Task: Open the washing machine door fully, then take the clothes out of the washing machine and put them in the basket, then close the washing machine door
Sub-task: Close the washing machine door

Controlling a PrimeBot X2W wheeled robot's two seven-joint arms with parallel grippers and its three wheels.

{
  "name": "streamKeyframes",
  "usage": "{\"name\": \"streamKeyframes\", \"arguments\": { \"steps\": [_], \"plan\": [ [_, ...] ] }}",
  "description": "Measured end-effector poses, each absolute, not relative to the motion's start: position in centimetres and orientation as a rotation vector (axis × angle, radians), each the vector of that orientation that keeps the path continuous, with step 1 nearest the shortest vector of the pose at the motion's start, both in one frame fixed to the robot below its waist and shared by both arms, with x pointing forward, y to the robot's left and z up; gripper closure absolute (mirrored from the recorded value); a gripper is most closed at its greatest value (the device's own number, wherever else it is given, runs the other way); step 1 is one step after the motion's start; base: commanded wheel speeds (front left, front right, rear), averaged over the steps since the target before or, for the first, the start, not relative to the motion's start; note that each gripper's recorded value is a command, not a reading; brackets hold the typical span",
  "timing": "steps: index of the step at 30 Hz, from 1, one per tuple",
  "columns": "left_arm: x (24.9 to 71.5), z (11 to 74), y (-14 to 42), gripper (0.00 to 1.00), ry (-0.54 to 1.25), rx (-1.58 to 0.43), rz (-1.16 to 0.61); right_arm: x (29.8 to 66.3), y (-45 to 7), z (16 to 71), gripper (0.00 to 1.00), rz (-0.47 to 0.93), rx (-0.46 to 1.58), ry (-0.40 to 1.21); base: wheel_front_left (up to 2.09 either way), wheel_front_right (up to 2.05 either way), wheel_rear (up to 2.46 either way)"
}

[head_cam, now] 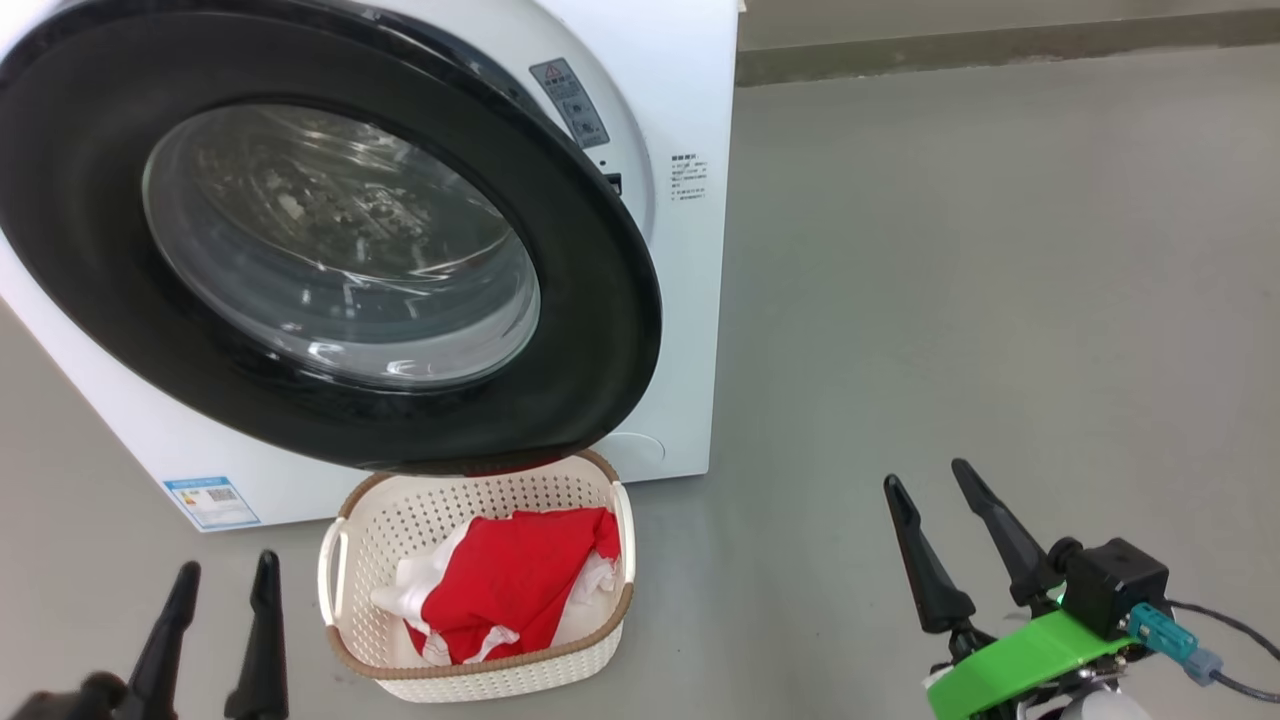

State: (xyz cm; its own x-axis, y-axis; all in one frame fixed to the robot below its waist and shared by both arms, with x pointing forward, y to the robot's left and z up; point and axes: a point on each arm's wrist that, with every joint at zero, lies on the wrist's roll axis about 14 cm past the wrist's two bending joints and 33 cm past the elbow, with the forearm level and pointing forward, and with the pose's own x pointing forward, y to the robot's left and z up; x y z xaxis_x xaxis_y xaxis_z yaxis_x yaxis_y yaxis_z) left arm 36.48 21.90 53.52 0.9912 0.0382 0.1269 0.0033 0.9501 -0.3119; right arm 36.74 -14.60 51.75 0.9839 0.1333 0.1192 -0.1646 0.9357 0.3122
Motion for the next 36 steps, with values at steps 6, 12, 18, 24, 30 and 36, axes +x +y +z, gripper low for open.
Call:
{"name": "streamKeyframes", "arguments": {
  "steps": [6,12,18,24,30,36],
  "plan": [
    [35.0,52.7,21.4,0.00,-0.126,-0.133,0.035,36.0,-14.6,51.6,0.00,0.149,0.333,-0.095,0.00,0.00,0.00],
    [33.6,50.1,21.4,0.00,-0.051,-0.066,0.041,35.9,-14.5,51.8,0.00,0.153,0.326,-0.102,0.00,0.00,0.00],
    [33.1,49.2,21.2,0.00,-0.029,-0.071,0.047,35.9,-14.4,51.9,0.00,0.157,0.326,-0.106,0.00,0.00,0.00],
    [32.9,49.0,21.7,0.00,-0.028,-0.062,0.060,35.8,-13.8,52.1,0.00,0.178,0.321,-0.107,0.00,0.00,0.00],
    [32.8,49.1,21.6,0.00,-0.029,-0.048,0.057,35.4,-13.5,51.6,0.00,0.188,0.320,-0.092,0.00,0.00,0.00],
    [32.8,48.9,21.4,0.00,-0.022,-0.026,0.048,35.5,-13.3,51.6,0.00,0.193,0.321,-0.092,0.00,0.00,0.00]
  ]
}}
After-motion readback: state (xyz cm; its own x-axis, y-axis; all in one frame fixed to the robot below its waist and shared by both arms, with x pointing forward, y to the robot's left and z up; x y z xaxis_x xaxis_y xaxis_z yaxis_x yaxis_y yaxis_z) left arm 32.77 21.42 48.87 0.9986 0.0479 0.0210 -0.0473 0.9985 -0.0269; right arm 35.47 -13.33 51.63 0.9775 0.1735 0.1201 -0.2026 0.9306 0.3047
